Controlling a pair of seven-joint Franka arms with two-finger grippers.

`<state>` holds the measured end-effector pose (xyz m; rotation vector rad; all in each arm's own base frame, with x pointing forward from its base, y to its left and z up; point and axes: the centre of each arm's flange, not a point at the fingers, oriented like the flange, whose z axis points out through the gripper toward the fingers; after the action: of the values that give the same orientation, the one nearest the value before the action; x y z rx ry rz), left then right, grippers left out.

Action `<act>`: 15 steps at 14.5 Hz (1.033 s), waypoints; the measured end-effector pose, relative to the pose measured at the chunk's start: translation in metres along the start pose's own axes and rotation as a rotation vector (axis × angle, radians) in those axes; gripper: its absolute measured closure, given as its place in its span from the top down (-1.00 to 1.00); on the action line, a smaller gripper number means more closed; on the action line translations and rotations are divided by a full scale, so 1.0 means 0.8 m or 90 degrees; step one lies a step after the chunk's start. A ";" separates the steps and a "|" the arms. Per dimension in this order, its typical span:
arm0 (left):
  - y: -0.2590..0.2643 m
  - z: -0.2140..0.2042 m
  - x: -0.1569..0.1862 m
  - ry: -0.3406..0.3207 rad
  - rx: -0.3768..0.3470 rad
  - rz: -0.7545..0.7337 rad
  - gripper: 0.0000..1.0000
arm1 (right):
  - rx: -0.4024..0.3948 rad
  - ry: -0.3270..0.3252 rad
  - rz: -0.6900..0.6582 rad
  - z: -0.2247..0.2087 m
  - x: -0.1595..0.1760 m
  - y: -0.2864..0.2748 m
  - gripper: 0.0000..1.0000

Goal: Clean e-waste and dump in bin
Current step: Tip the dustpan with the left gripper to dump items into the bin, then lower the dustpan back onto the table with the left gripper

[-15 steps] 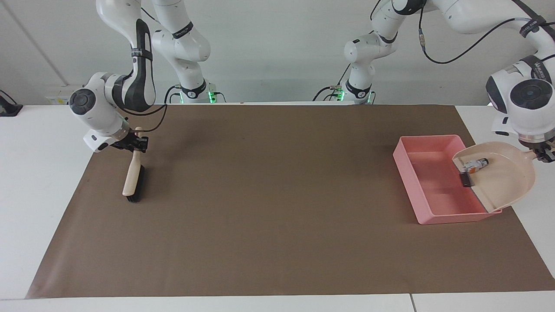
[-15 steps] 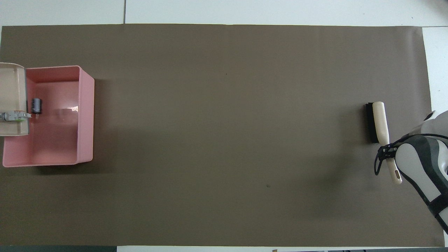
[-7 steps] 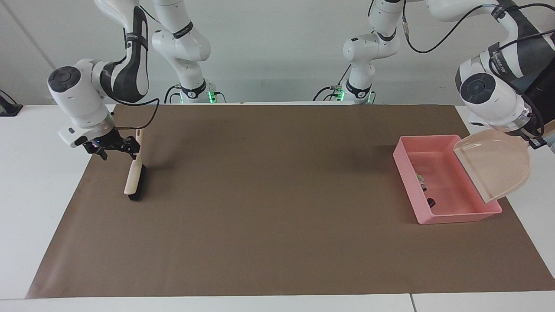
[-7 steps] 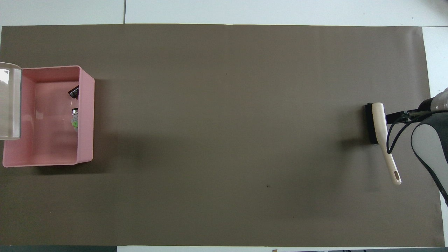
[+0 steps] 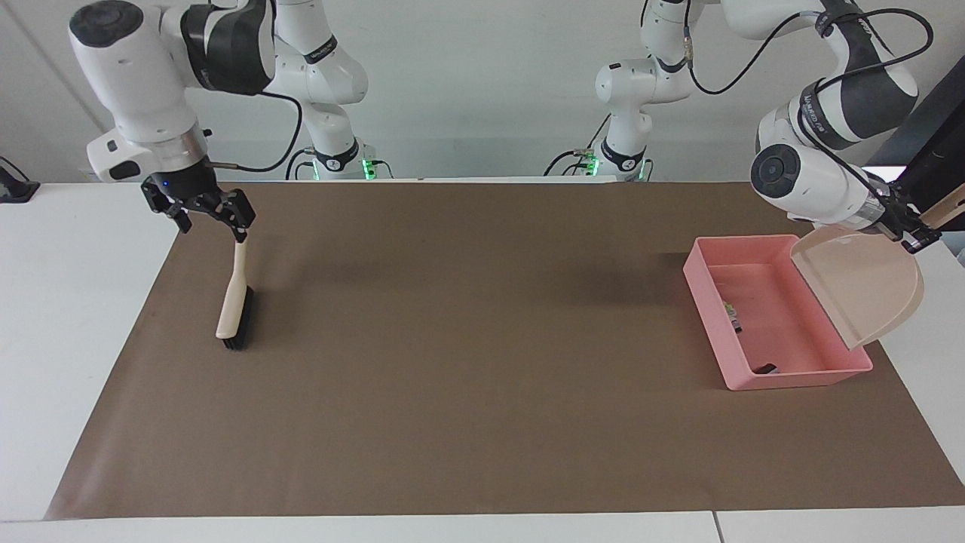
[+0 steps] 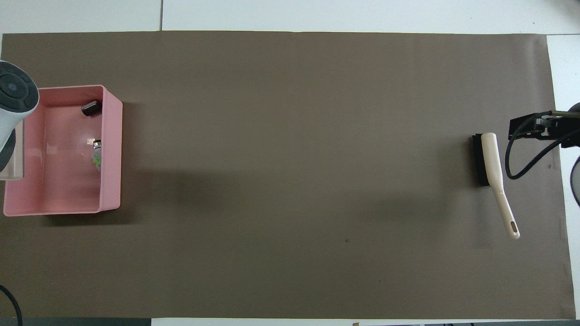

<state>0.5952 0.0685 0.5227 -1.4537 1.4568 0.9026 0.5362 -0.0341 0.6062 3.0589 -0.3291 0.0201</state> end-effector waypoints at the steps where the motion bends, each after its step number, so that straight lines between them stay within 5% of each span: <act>1: -0.001 -0.003 0.000 -0.005 0.005 0.002 -0.36 | 0.002 -0.013 0.004 -0.025 -0.003 0.003 1.00; 5: -0.002 -0.007 0.000 -0.010 0.010 0.004 -0.36 | 0.004 -0.037 0.009 -0.031 0.006 0.007 1.00; 7: 0.002 0.004 -0.005 0.021 -0.006 0.002 -0.36 | 0.007 -0.048 0.010 -0.018 0.010 0.007 1.00; 11: 0.005 0.001 -0.021 0.157 -0.018 0.003 -0.36 | 0.011 -0.042 -0.015 -0.020 0.010 -0.009 1.00; 15: 0.005 -0.021 -0.012 0.353 -0.037 0.009 -0.36 | 0.011 -0.041 -0.033 -0.021 0.007 -0.027 1.00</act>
<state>0.5893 0.0564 0.5375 -1.8323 1.8486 0.5719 0.5457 -0.0134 0.6215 3.0891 -0.2550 -0.0794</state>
